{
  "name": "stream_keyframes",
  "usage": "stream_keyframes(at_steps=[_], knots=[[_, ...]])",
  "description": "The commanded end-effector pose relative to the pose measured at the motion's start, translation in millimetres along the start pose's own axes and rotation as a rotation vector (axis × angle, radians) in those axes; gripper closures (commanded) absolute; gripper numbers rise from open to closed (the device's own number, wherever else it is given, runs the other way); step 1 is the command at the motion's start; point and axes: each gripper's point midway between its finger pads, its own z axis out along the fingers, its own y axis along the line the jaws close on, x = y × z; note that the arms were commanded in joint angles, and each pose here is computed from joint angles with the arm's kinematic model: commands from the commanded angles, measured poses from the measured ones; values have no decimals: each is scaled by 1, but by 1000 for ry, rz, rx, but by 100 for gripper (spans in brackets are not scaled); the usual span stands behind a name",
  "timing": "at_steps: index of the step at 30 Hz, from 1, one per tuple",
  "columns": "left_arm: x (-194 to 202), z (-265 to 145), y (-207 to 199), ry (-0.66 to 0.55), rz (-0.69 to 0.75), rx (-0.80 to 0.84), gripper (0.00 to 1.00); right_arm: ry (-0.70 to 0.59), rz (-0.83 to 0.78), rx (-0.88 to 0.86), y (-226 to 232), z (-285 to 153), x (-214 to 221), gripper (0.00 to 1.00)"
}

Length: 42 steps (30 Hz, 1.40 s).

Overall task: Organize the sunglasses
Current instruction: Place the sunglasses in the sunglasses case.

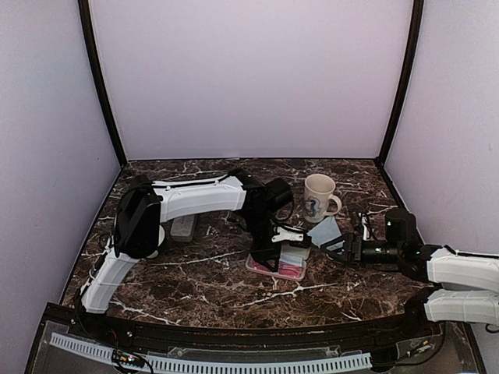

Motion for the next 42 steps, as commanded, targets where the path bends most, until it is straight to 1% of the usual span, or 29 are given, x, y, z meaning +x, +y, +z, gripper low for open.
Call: stream_keyframes(at_steps=[1,4,13,20,26,28,33,39,42], knots=[[-16,-30,1,-51,-1,-61,55,-29,-32,-30,5,-2,-4,21],[-20,-35,1,-72,-7,-79,55,-31,-31,-35,5,-2,-3,21],[-18,-44,-1,-86,-15,-126,56,-31,-23,-47,6,-2,-2,21],[-18,-52,-4,-99,-8,-164,53,-33,-24,-45,4,-2,1,21],[-15,-49,-12,-109,9,-193,50,-48,-60,-16,2,-2,3,21],[-15,-47,-14,-120,37,-224,48,-53,-71,1,0,-2,3,21],[-23,-41,-18,-150,133,-326,38,-46,-71,1,0,0,5,21],[-31,-36,-13,-165,154,-381,27,-44,-69,-1,0,1,6,21],[-34,-34,-11,-165,167,-411,25,-43,-69,0,0,1,7,21]])
